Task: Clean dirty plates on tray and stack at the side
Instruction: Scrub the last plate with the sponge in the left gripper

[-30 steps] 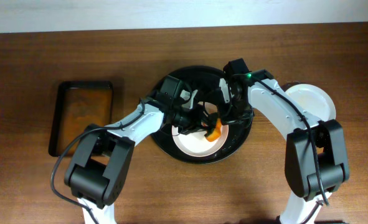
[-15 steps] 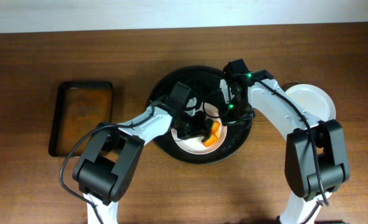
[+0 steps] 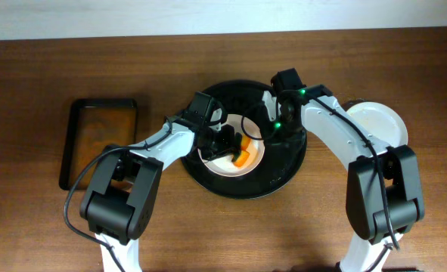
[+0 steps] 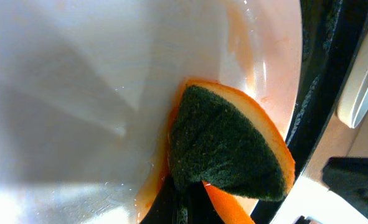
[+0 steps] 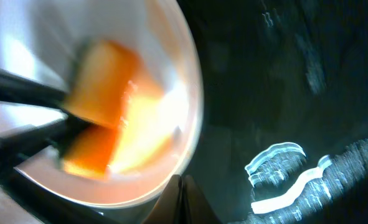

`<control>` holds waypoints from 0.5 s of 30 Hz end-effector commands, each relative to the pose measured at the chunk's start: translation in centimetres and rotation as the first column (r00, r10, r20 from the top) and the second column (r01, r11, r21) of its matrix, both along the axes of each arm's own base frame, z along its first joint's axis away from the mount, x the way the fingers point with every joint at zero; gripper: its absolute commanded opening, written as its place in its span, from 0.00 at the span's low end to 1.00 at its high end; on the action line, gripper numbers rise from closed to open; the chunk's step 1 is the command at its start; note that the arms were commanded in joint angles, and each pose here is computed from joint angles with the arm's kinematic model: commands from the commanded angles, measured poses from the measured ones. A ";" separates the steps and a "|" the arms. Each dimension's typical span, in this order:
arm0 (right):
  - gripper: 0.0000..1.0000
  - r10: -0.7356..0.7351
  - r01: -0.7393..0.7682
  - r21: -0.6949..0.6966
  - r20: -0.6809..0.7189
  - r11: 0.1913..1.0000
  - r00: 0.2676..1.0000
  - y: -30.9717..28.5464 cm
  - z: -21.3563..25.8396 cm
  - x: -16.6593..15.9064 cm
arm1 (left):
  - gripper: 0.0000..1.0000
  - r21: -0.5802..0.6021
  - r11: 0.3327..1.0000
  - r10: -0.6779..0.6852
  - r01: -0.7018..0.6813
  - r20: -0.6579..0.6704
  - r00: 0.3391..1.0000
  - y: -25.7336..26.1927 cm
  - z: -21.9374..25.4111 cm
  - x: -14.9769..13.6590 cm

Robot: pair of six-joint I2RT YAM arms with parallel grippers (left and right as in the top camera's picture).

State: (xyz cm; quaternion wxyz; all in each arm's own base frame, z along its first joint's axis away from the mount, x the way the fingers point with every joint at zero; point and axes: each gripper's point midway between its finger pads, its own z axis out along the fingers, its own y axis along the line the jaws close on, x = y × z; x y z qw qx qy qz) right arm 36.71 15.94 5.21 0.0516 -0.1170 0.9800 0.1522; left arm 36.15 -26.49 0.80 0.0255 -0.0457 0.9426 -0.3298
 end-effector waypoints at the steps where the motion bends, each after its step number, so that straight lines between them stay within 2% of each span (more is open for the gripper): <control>1: 0.04 -0.015 0.016 0.105 -0.003 0.994 1.000 2.0 0.8 0.4 | 0.01 0.122 0.992 0.035 -0.037 0.021 0.999 2.3 -1.8 0.5; 10: 0.04 -0.095 0.105 0.074 -0.131 0.992 0.987 1.8 -4.3 -0.3 | 0.01 0.126 0.991 0.037 -0.039 0.023 0.999 2.4 -1.8 0.5; 15: 0.04 -0.135 0.141 0.021 -0.180 0.990 0.974 1.0 -5.6 -1.3 | 0.01 0.184 0.980 0.066 -0.073 0.044 0.997 3.7 -2.3 1.1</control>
